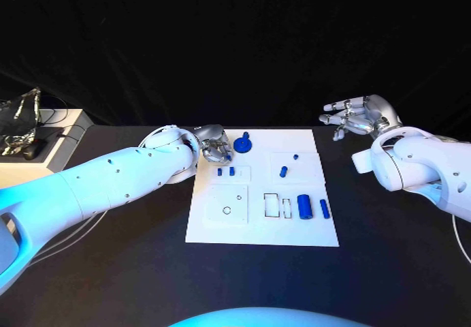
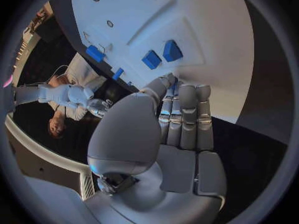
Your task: Assemble the parts on the task board
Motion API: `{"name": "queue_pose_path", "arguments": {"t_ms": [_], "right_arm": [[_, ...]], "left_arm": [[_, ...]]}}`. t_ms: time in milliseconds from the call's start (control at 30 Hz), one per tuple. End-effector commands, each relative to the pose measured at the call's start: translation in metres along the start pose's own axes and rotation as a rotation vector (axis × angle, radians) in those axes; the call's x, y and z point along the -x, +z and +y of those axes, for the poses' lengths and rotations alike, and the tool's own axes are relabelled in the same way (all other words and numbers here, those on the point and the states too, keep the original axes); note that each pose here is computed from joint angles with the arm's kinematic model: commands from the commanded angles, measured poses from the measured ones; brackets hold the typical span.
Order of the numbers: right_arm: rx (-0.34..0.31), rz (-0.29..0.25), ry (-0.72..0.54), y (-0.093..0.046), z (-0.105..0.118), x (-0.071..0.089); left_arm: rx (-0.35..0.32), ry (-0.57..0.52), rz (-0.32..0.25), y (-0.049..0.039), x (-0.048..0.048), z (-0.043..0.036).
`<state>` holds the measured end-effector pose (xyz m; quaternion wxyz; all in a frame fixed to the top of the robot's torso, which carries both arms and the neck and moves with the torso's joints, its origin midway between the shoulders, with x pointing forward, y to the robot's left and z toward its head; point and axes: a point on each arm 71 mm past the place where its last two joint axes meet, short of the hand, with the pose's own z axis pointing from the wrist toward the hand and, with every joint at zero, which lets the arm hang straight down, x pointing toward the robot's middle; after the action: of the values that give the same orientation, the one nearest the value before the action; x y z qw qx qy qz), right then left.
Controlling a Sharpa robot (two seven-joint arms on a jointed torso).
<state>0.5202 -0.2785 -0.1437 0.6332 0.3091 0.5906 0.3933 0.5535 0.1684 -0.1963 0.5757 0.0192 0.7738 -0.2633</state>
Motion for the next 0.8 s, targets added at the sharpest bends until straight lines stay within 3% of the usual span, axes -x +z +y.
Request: {"name": "queue_pose_path", "arguments": {"t_ms": [33,433,800], "right_arm": [[0.018,0.011,-0.005,-0.0001,0.0015,-0.0011],[0.019,0.013,-0.004,-0.0002,0.0018,-0.0015],[0.018,0.015,-0.005,-0.0001,0.0015,-0.0013]], "left_arm": [[0.000,0.013,0.063,0.0001,-0.0093,-0.0016],[-0.005,0.017,0.060,-0.0007,-0.0102,-0.0038],[0.005,0.017,0.043,-0.0012,-0.0084,-0.0007]]}}
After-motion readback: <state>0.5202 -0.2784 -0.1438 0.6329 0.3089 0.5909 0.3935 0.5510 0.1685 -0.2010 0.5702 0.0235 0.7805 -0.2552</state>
